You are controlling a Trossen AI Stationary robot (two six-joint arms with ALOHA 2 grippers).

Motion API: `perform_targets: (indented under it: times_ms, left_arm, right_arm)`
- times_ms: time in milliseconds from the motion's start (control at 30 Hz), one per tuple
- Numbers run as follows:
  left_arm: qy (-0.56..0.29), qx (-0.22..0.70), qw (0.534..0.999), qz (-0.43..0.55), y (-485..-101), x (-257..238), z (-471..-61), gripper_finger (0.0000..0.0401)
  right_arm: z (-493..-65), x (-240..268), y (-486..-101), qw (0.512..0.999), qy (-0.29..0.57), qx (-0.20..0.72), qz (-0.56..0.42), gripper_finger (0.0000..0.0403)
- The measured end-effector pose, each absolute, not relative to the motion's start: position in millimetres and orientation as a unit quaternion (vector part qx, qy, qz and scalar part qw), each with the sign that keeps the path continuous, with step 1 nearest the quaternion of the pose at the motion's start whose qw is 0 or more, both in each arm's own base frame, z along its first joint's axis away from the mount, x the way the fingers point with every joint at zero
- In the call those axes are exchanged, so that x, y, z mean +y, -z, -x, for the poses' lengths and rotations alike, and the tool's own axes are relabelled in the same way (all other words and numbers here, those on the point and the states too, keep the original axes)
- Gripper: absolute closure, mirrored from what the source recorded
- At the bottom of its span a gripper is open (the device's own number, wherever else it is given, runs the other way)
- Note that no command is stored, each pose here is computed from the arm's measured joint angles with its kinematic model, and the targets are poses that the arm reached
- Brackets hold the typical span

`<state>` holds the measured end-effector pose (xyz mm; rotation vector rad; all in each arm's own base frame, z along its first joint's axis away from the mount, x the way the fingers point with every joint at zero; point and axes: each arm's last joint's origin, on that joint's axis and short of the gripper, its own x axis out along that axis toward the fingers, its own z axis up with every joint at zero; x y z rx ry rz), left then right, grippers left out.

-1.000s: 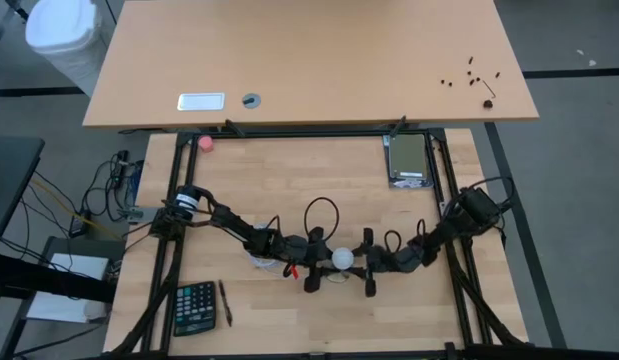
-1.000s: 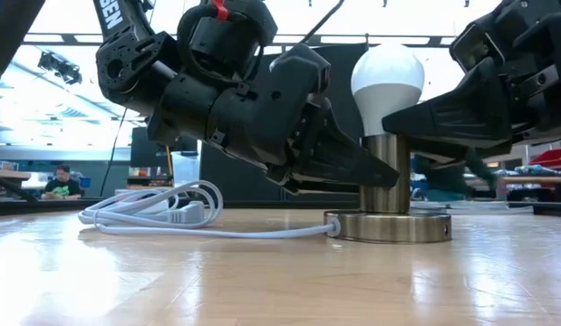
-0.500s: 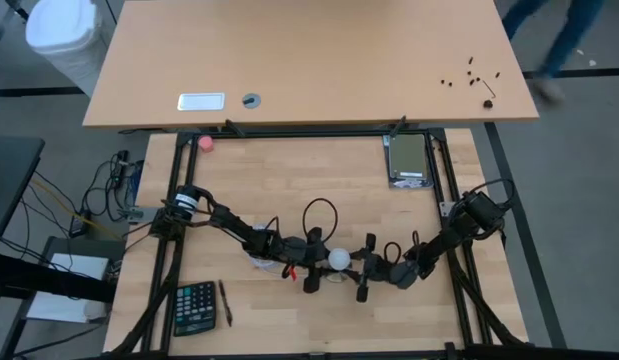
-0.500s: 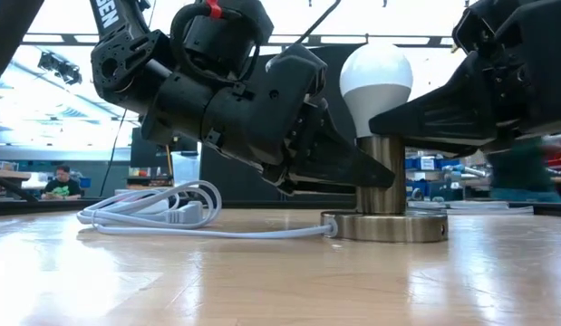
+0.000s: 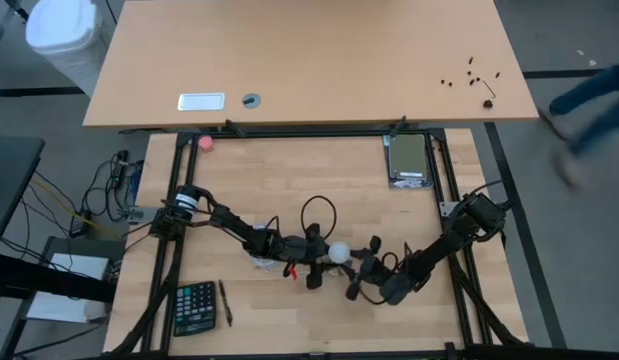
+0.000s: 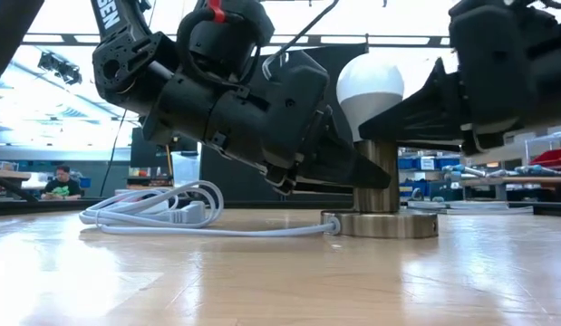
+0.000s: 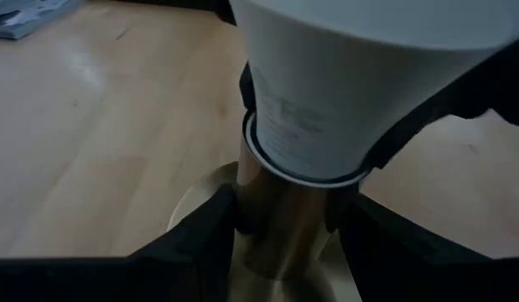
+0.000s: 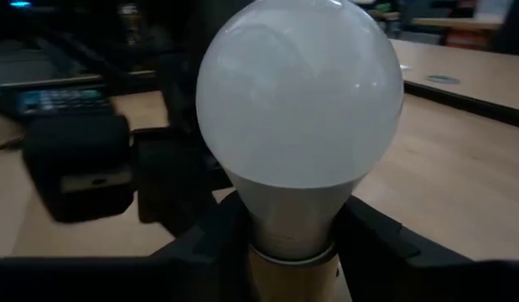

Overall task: Screw lightbulb
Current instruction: Insert the lightbulb into the lamp

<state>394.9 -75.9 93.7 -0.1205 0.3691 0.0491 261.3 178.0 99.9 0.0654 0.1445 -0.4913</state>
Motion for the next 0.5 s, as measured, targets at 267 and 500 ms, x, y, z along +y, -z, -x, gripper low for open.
perform_targets:
  times_ms: [267,500]
  left_arm:
    - [-0.040,0.181,0.981,0.062,-94,-75,-395,0.0203]
    - [-0.078,0.177,0.979,0.060,-93,-73,-395,0.0203]
  right_arm:
    - [-270,183,-103,0.952,0.294,0.065,-0.047,0.0238]
    - [-277,177,-101,0.937,0.336,0.061,-0.075,0.0238]
